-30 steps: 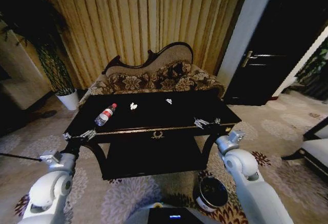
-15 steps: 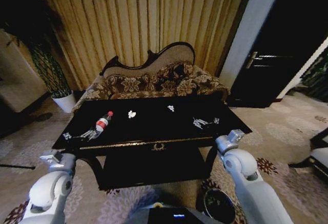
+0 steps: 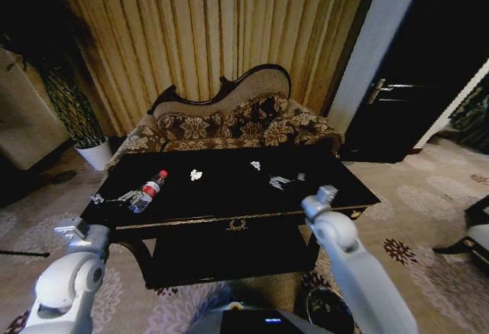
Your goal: Move to the front of the table and place the trash on the table into the trash bin.
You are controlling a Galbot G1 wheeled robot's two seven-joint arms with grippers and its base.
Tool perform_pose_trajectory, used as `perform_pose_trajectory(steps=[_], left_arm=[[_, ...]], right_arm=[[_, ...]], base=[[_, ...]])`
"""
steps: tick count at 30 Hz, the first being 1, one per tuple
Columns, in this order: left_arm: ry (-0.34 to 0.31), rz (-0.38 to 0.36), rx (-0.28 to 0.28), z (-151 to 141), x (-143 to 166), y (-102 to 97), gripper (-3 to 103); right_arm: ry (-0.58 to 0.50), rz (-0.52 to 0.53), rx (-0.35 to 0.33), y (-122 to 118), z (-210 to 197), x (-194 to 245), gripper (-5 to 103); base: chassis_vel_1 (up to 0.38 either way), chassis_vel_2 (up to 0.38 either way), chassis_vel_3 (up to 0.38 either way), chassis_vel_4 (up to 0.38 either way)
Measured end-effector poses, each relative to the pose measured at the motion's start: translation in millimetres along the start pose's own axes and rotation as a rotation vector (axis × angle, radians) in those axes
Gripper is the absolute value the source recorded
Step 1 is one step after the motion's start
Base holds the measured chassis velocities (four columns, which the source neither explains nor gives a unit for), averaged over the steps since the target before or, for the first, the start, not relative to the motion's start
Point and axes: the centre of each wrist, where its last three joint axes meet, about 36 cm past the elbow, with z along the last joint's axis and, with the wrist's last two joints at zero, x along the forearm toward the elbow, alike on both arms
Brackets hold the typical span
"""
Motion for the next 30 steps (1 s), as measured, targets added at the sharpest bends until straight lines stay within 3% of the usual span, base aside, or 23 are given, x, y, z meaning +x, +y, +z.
perform_pose_trajectory(steps=[5,10,15,30], left_arm=[[-0.002,-0.004,-0.009,-1,2,-2.1,100],[-0.001,0.001,-0.01,-3,5,-7.7,100],[0.001,0.0,-0.015,-1,5,-9.2,100],[-0.001,0.002,-0.018,-2,7,-10.0,100]], right_arm=[[0.025,-0.053,0.003,5,-8,-35,100],[0.066,-0.056,0.054,3,-6,-64,100],[0.092,-0.027,0.091,-3,6,-75,100],[0.157,0.027,0.114,-23,29,-95,100]], base=[[0.0,0.0,0.0,0.0],[0.0,0.0,0.0,0.0],[0.0,0.0,0.0,0.0],[0.0,0.0,0.0,0.0]])
